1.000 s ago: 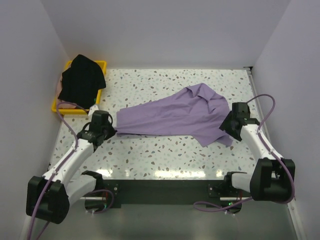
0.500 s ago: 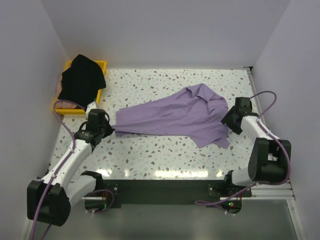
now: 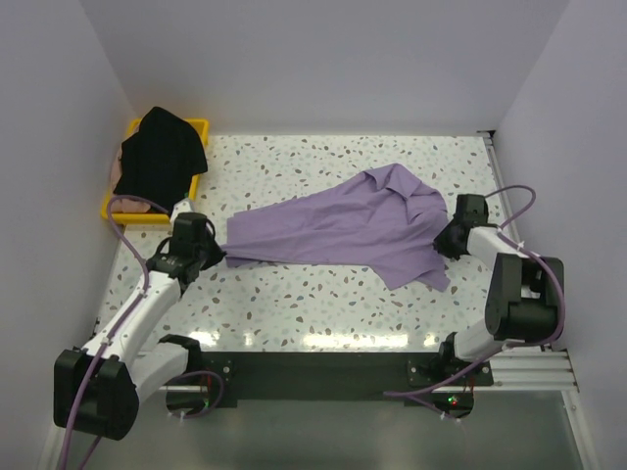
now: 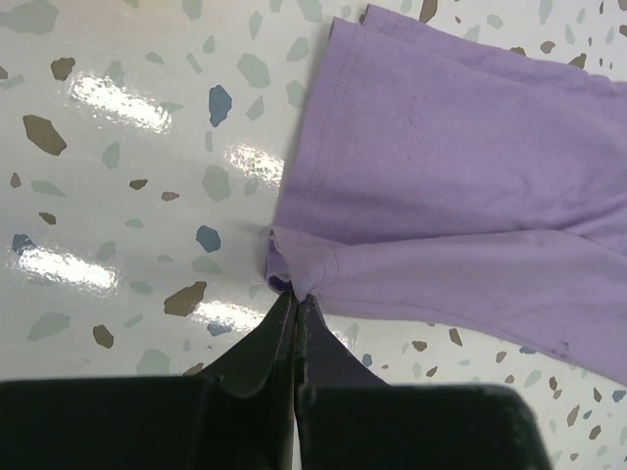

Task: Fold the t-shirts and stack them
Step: Flatten the tshirt out

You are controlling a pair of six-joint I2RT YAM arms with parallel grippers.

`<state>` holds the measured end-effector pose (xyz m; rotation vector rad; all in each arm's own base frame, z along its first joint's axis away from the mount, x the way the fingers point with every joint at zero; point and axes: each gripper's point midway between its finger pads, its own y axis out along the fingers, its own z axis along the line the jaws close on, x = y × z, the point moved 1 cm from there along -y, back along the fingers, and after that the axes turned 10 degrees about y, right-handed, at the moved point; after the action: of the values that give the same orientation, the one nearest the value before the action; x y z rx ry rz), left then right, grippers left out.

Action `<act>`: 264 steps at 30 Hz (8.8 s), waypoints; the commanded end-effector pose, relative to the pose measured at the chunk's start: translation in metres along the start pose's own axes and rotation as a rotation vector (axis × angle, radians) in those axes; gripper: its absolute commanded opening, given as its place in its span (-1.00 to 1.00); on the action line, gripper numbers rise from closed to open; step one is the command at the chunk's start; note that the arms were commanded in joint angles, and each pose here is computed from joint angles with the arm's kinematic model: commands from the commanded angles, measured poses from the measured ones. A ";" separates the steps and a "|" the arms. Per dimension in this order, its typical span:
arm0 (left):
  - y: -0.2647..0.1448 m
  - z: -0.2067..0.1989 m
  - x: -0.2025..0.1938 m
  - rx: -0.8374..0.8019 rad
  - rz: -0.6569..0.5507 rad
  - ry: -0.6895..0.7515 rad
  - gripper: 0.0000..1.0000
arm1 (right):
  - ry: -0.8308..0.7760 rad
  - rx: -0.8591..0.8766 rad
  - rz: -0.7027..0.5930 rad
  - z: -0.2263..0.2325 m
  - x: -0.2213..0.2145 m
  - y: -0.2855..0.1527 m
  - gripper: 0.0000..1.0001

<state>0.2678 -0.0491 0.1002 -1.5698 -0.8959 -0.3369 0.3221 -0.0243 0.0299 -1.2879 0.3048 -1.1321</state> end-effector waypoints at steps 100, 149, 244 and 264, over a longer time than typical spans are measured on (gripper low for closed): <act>0.072 0.023 0.052 -0.022 -0.146 -0.432 -1.00 | -0.002 0.211 -0.110 0.015 0.016 -0.078 -1.00; 0.035 0.032 0.009 -0.057 -0.125 -0.327 -1.00 | -0.242 0.060 0.114 -0.025 -0.153 -0.120 -0.11; 0.039 0.022 -0.007 -0.129 -0.084 -0.322 -1.00 | -0.431 0.007 0.292 -0.027 -0.197 -0.168 0.32; 0.038 0.023 -0.012 -0.131 -0.075 -0.321 -1.00 | -0.237 -0.258 0.102 -0.095 -0.179 -0.129 0.37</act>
<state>0.2763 -0.0323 0.0552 -1.7470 -1.1862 -0.1464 0.0944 0.0801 0.0471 -1.6203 0.3564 -0.7751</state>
